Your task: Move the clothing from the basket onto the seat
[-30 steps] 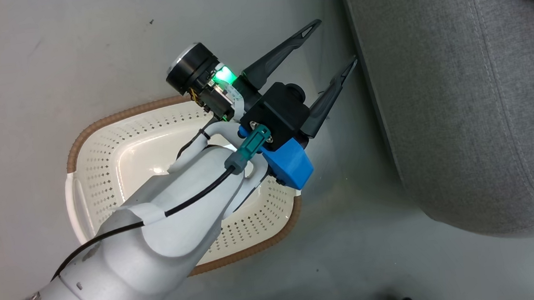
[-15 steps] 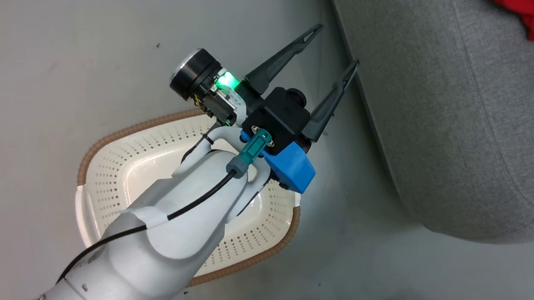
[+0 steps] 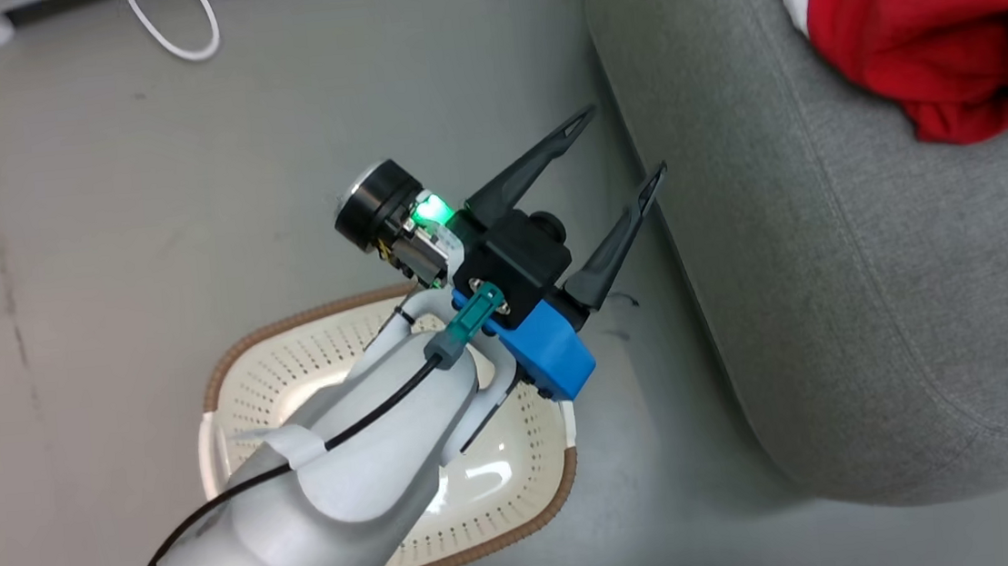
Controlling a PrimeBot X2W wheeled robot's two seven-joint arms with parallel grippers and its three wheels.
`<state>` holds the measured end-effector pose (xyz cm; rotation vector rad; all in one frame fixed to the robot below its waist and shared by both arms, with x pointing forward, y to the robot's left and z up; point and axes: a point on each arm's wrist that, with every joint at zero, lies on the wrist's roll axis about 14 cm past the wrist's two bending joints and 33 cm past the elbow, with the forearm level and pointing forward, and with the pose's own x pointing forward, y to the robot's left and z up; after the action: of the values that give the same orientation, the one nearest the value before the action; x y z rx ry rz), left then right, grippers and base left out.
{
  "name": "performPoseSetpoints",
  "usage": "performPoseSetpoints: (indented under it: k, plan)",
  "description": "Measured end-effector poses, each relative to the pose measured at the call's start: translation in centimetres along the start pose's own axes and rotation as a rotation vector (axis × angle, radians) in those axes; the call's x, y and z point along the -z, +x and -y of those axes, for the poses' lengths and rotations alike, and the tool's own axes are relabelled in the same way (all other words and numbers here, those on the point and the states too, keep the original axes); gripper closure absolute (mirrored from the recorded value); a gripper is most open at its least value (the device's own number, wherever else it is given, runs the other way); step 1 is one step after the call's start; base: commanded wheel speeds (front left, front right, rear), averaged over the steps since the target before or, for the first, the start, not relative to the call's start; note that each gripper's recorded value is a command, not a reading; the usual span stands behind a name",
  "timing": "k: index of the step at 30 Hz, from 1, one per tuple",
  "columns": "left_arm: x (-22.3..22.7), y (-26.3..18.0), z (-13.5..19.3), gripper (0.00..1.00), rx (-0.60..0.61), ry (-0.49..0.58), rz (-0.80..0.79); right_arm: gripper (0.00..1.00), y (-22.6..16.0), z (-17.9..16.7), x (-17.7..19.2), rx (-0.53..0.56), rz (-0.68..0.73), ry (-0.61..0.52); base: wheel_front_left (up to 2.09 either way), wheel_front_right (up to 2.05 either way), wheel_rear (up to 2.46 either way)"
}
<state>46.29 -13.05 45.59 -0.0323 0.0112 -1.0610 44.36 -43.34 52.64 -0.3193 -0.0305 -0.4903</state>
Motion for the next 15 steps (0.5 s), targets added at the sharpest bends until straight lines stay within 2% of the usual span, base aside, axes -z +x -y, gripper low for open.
performPoseSetpoints:
  k: [9, 15]
  plan:
    - [-3.4, -2.5, 0.6, 0.00, -0.080, 0.019, 0.029, 0.00, -3.4, -5.5, -4.5, -0.160, 0.121, 0.086, 0.00, 0.00, 0.00]
    - [-4.7, -5.1, -0.2, 0.00, -0.171, 0.019, 0.041, 0.00, -6.0, -11.4, -7.2, -0.321, 0.182, 0.178, 0.00, 0.00, 0.00]
